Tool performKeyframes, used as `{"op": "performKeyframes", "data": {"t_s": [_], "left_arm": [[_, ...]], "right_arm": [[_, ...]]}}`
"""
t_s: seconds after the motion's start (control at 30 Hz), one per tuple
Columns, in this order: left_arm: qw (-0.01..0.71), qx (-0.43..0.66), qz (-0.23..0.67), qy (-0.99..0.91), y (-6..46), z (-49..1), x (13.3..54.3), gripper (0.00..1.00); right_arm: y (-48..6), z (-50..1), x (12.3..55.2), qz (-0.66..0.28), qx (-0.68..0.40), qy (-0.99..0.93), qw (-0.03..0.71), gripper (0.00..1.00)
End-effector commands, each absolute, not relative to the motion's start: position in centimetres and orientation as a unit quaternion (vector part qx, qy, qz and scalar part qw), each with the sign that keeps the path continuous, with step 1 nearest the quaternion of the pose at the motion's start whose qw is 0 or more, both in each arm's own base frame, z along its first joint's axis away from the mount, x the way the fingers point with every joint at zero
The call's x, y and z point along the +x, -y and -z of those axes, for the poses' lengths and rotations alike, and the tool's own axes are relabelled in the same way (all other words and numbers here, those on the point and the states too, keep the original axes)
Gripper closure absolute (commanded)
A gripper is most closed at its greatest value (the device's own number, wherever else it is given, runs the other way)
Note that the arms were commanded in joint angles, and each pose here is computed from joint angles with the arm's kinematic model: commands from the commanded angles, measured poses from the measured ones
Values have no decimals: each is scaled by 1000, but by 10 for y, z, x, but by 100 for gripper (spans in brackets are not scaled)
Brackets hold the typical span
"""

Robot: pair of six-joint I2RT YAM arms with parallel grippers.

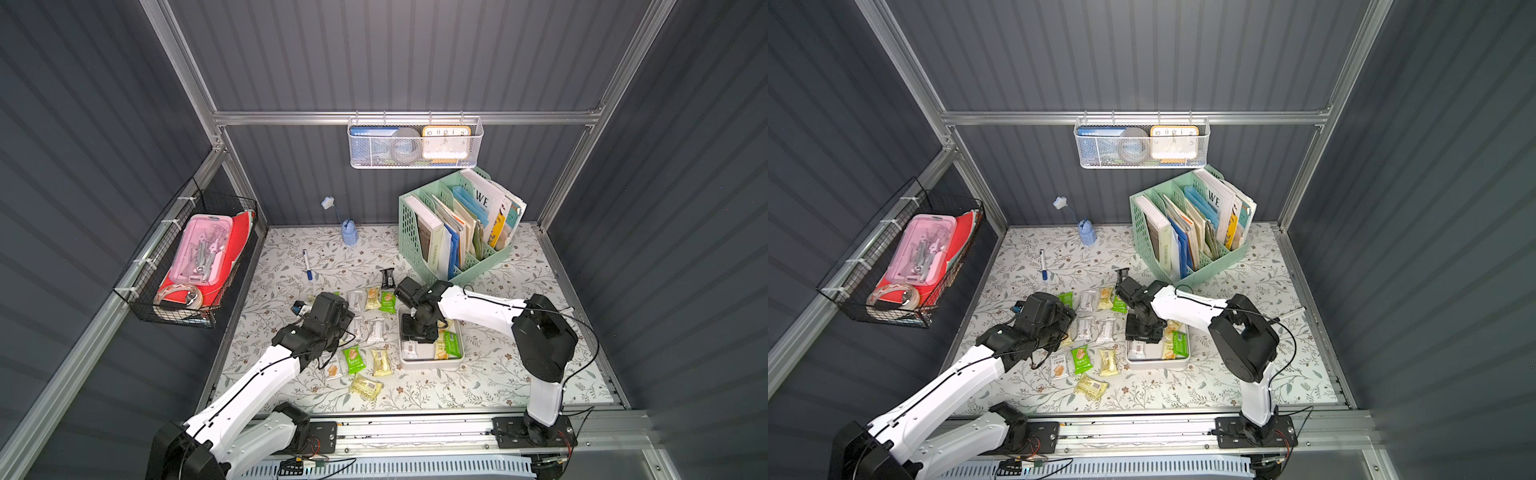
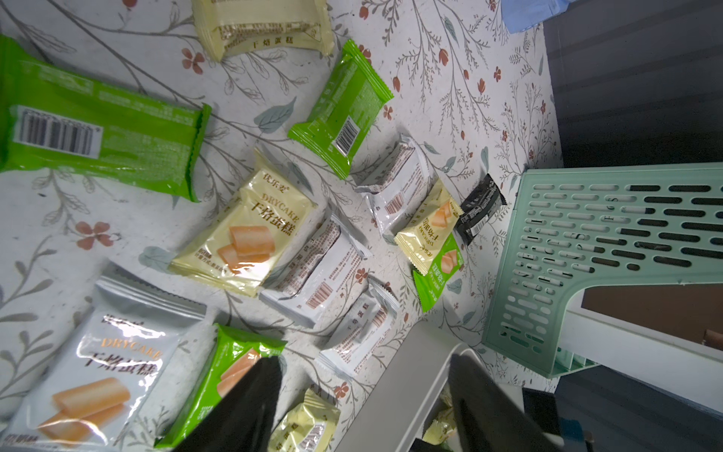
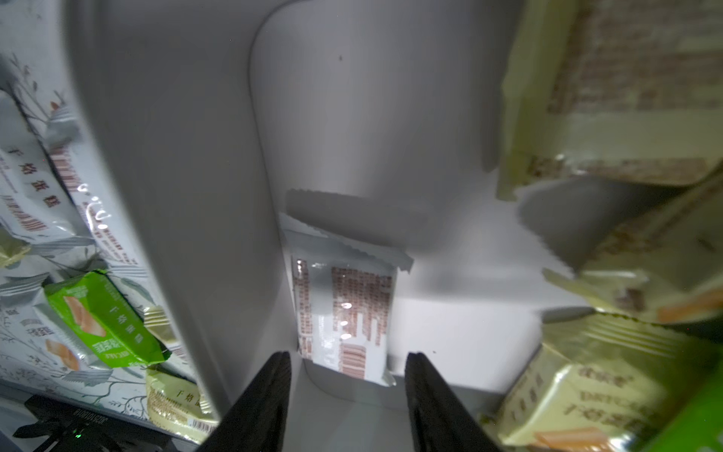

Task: Take the cookies out of the storage box
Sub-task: Pick up the cookie from the storage box.

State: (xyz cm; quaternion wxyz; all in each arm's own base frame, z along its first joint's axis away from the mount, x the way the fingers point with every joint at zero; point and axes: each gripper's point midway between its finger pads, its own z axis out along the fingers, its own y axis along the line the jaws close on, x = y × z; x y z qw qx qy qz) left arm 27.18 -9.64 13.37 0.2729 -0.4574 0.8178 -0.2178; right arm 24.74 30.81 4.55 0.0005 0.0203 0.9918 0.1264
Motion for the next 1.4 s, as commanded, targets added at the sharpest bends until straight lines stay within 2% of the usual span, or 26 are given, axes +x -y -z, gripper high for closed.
{"op": "performKeyframes", "data": {"t_s": [0.0, 0.3, 0.43, 0.57, 0.77, 0.9, 1.37], "left_arm": [[273, -456, 204, -822, 91, -130, 268, 27], [274, -457, 204, -821, 92, -130, 271, 27], [277, -457, 205, -820, 91, -131, 272, 27], [274, -457, 204, -821, 92, -129, 272, 27], [275, -456, 208, -821, 93, -130, 274, 28], [277, -456, 207, -820, 93, -130, 273, 28], [280, -455, 204, -821, 91, -134, 273, 28]], "right_arm": [[-318, -38, 248, -140, 24, -990, -13, 47], [-294, -13, 244, -70, 24, -997, -21, 49], [-268, -18, 245, -19, 15, -1000, -9, 50], [-257, -27, 249, -8, 3, -1000, 4, 51], [-266, -26, 255, -6, 2, -1000, 7, 41], [-266, -21, 258, 4, 6, -1000, 10, 39], [-265, -4, 252, 12, 0, -1000, -7, 51]]}}
